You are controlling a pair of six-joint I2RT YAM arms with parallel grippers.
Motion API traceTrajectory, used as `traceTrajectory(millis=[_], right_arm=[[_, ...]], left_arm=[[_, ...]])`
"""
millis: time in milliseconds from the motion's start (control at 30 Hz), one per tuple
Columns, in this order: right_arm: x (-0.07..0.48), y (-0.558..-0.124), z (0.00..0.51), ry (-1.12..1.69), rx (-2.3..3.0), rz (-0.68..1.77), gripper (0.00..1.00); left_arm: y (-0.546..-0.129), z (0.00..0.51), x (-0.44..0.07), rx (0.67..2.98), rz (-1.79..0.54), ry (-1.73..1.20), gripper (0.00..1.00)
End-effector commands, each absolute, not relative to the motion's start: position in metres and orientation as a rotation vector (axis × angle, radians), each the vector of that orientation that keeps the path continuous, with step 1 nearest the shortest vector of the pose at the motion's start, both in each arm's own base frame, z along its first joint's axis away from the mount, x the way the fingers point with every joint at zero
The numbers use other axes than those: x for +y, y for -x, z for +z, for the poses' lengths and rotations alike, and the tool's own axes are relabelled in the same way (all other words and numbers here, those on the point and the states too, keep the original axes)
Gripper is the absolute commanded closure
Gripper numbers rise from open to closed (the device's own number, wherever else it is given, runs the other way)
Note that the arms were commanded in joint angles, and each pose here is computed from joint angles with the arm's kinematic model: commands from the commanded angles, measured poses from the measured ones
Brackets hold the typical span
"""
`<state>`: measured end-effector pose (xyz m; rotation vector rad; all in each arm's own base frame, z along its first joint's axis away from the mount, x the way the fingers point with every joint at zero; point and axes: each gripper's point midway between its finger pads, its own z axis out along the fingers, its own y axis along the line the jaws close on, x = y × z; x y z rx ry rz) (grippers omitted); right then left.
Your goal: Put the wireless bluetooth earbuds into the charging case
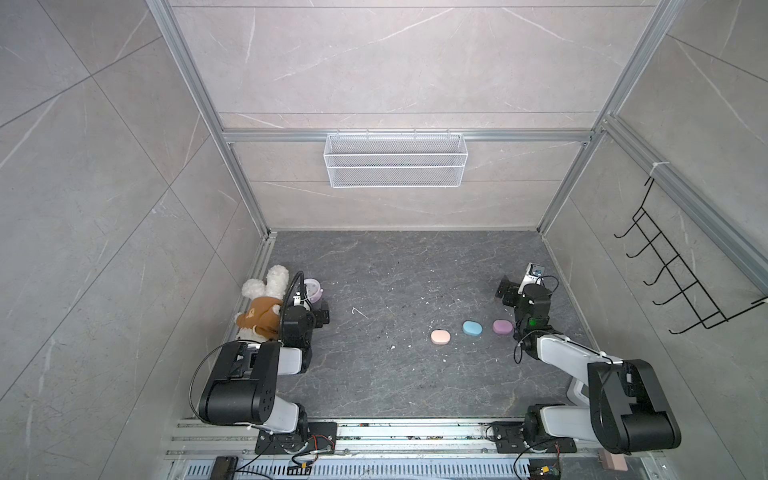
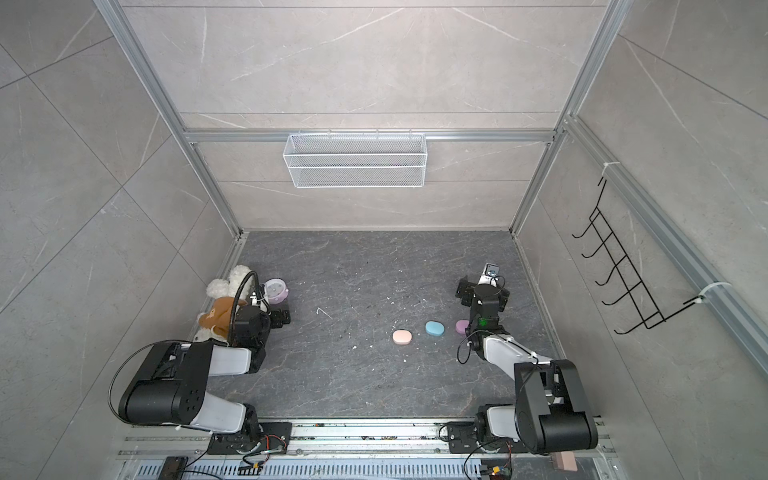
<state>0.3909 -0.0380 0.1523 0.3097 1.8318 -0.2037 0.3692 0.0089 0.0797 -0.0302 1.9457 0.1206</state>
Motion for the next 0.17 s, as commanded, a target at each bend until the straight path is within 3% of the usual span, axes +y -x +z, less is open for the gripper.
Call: traceTrajectory(millis=[0,133], right_arm=[[-0.0487,-0.3921,0.1587,-0.381,1.812,-0.239,0.00],[-0.0504,-0.3921,0.1582,-0.386,1.822,-0.255,0.00]], left_arm=[[-0.3748,0.0914,0.0147,1.894,0.147,0.043,0.02],[-0.3749,0.0913,0.0146,1.896,0.147,0.042,0.01]])
